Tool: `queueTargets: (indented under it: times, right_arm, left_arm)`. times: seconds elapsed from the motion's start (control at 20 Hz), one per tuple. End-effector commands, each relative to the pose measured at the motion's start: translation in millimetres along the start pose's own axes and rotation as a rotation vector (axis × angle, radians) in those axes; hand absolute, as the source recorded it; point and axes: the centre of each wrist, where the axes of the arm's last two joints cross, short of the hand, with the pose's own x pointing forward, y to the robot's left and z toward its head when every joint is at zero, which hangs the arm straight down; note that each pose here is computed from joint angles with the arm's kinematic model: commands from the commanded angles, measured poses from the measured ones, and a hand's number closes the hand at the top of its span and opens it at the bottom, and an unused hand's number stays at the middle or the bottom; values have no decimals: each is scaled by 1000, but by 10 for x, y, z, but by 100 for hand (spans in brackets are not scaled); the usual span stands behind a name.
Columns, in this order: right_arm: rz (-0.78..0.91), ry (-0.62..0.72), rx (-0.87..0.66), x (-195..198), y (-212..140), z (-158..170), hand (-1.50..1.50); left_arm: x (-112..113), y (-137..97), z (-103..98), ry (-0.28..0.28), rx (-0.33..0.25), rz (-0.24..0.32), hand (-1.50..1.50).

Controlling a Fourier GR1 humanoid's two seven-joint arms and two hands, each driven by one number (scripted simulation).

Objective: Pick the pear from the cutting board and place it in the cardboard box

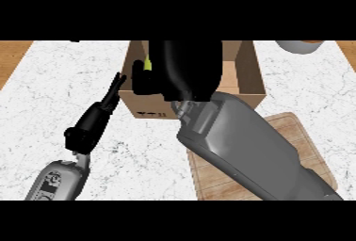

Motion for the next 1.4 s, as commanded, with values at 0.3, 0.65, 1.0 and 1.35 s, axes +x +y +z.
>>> queueTargets:
  times: [0.3, 0.65, 1.0, 1.35]
  right_arm:
    - [79, 63, 57, -294, 680, -443, 150]
    - [-132, 259, 171, -768, 1094, -428, -150]
    - [-330, 215, 87, -862, 1081, -577, -150]
    - [-699, 238, -161, -1134, 856, -499, -150]
  left_arm:
    - [43, 5, 66, 51, -34, 1, 0]
    - [72, -196, -132, 32, -54, 17, 0]
    - [60, -102, 31, 36, -45, 11, 0]
    - [-166, -81, 172, 63, -40, 17, 0]
